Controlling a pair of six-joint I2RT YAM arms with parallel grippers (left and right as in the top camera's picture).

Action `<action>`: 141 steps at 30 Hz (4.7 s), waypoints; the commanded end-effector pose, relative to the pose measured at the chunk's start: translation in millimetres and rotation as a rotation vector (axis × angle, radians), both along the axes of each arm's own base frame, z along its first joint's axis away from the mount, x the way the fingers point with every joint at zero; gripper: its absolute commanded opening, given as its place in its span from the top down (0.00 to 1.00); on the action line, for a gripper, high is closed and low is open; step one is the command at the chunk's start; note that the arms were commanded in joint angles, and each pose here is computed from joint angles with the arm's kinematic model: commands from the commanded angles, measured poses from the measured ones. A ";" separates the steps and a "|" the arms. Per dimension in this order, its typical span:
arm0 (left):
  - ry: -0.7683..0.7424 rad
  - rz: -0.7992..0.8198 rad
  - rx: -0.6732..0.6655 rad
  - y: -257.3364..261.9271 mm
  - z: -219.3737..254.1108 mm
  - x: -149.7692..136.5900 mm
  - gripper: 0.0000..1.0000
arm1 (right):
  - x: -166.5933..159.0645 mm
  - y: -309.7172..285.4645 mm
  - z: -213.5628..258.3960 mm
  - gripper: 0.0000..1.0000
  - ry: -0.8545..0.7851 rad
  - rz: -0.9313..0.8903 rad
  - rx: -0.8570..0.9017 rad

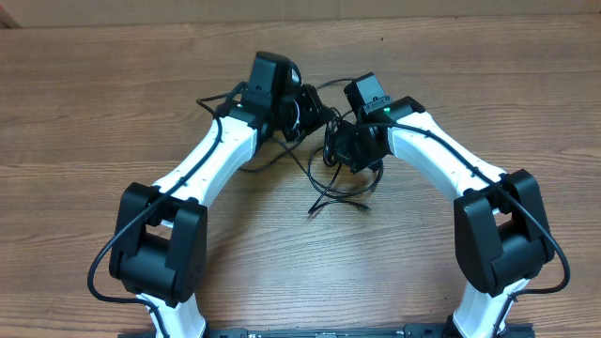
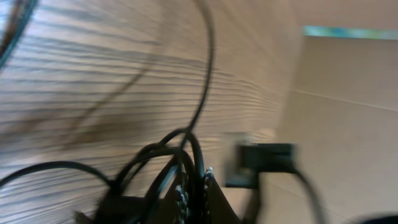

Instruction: Untangle cables

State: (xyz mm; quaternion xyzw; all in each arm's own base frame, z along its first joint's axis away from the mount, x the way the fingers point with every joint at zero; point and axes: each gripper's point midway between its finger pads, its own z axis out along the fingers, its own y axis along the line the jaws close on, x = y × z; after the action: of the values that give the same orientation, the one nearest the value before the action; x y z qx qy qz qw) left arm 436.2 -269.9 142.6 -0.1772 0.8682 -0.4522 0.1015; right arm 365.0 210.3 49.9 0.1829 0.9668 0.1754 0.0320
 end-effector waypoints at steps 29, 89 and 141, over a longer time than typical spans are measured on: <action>0.150 -0.105 0.505 128.1 -62.9 -49.5 0.86 | 5.2 18.5 74.2 0.78 -0.135 0.332 0.035; 0.163 0.208 0.655 273.6 1.2 -8.6 0.00 | 88.7 48.9 -5.6 0.57 -0.346 0.146 -0.135; 0.163 0.208 0.655 273.6 1.2 -8.6 0.00 | 18.0 67.9 312.1 0.96 -0.940 0.487 0.403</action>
State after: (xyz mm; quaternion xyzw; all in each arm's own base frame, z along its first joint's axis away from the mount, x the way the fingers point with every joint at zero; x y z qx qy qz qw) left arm 424.6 4.5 131.3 -0.2683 0.9491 -0.1232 0.1103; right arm 389.1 279.2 332.7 -0.1328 0.8308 0.4074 0.3551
